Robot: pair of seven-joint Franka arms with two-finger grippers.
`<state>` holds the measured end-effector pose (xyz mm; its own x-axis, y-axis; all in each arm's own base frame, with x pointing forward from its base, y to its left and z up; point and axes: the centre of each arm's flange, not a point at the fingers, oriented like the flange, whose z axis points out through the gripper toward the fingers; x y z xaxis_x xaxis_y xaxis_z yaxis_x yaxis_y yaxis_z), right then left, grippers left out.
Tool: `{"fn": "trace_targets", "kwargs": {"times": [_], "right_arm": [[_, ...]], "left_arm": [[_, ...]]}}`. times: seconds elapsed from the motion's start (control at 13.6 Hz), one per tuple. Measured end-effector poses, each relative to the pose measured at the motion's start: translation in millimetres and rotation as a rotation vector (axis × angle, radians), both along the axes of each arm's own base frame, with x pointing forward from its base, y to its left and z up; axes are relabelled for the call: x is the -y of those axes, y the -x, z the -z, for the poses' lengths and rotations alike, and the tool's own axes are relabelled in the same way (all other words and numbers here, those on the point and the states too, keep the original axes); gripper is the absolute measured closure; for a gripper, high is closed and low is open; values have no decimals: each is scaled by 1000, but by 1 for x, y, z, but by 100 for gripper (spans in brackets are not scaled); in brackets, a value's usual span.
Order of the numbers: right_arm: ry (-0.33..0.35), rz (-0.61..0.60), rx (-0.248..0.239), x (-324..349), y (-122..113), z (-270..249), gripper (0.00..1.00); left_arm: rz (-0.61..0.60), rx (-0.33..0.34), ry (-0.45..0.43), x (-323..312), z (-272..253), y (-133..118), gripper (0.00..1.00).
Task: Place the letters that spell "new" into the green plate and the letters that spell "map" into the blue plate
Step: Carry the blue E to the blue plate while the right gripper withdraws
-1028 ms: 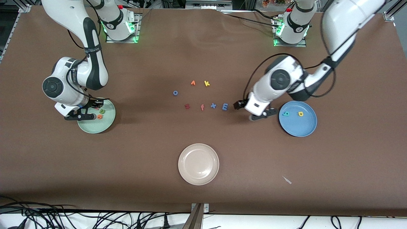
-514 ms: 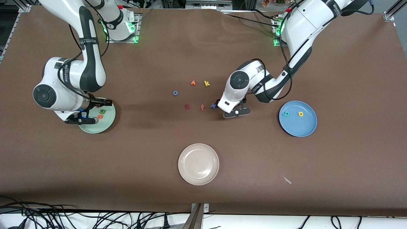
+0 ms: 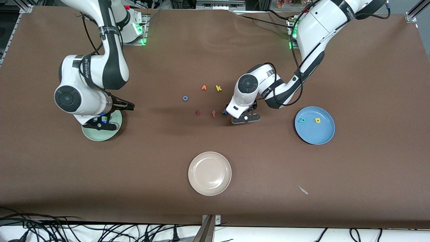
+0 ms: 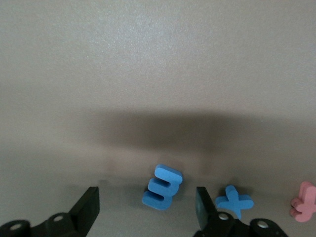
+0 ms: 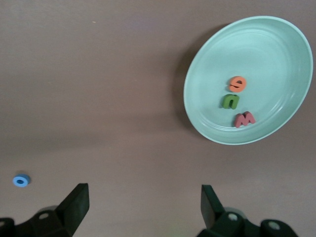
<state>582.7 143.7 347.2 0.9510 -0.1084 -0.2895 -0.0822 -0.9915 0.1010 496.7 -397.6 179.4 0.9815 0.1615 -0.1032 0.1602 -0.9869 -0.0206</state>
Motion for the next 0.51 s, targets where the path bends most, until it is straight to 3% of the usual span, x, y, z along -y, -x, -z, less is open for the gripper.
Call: {"fn": "trace_targets", "kwargs": {"times": [0.44, 0.51], "right_arm": [[-25, -94, -4, -20, -1, -20, 0], [-39, -106, -1, -12, -2, -28, 0]], "left_arm": [[9, 50, -10, 2, 15, 1, 14], [7, 53, -6, 3, 14, 0, 19]]}}
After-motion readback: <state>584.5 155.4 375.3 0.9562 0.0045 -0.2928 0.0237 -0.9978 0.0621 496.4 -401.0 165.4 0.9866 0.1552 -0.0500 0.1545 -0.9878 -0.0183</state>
